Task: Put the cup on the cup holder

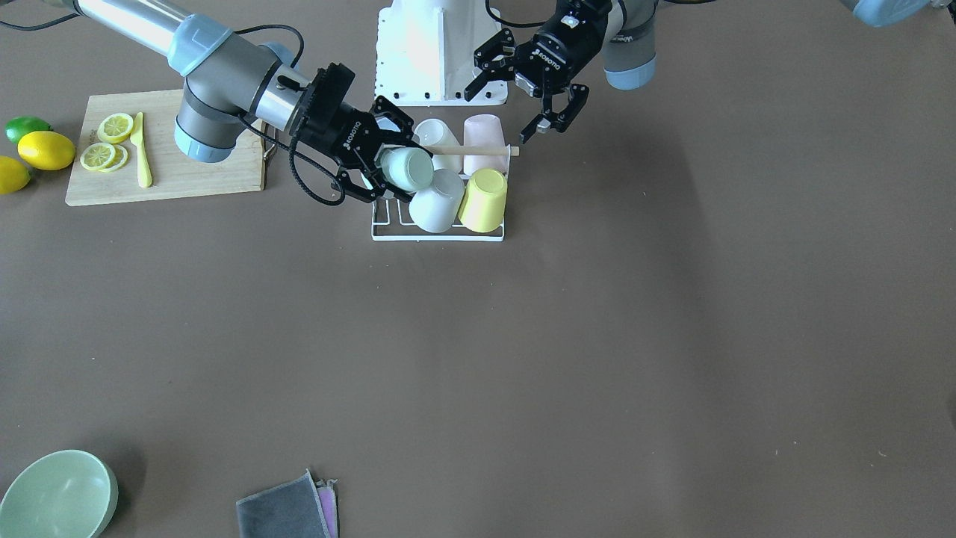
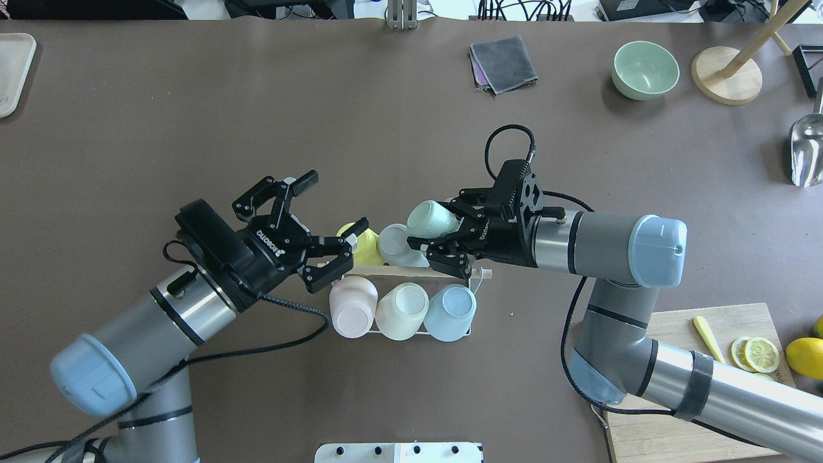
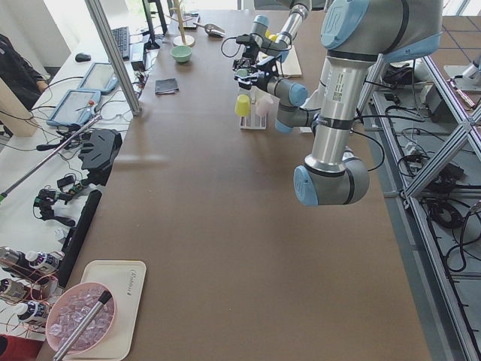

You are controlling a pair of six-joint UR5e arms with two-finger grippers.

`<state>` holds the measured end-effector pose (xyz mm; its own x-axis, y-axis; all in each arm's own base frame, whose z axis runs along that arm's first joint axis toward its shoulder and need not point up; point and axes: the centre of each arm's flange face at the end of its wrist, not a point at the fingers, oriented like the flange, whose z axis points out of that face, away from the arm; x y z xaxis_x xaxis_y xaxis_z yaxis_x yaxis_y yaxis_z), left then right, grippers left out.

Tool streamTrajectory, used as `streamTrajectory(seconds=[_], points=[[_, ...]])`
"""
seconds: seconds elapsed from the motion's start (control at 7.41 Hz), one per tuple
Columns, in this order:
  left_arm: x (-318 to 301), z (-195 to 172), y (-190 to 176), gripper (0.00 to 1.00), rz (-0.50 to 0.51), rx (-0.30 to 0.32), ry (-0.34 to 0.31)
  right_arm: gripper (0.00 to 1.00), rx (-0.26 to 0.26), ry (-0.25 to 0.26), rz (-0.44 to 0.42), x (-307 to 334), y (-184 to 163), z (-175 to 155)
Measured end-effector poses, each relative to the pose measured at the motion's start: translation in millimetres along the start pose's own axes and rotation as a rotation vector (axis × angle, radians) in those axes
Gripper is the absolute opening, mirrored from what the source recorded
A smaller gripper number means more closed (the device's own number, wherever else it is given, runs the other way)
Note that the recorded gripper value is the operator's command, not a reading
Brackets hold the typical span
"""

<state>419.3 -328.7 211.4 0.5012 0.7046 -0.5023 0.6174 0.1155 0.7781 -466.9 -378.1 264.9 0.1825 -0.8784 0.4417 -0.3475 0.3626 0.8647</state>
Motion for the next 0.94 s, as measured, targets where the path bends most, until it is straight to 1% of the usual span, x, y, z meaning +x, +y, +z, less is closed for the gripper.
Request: streamTrajectory(seconds=[0.13, 0.27, 0.4, 0.54, 0.94], points=[[-34.0, 12.6, -14.5, 0.98, 0.063, -0.052, 0.001, 0.00, 0.004, -0.001, 0.000, -1.5, 2.3, 0.1], [-69.9, 23.3, -25.3, 0.98, 0.117, -0.122, -0.009, 0.00, 0.007, 0.000, 0.000, -2.3, 2.8, 0.2], [-100.9, 29.4, -29.6, 0.98, 0.150, -0.201, -0.020, 0.00, 0.009, 0.000, 0.000, -2.2, 2.8, 0.1], [-127.6, 31.8, -28.8, 0.98, 0.170, -0.288, -0.027, 0.99, 0.010, 0.000, -0.001, -2.5, 2.6, 0.0], [-192.8, 35.1, -28.8, 0.98, 0.173, -0.533, -0.073, 1.00, 0.015, -0.001, -0.015, -2.7, 0.8, -0.9]])
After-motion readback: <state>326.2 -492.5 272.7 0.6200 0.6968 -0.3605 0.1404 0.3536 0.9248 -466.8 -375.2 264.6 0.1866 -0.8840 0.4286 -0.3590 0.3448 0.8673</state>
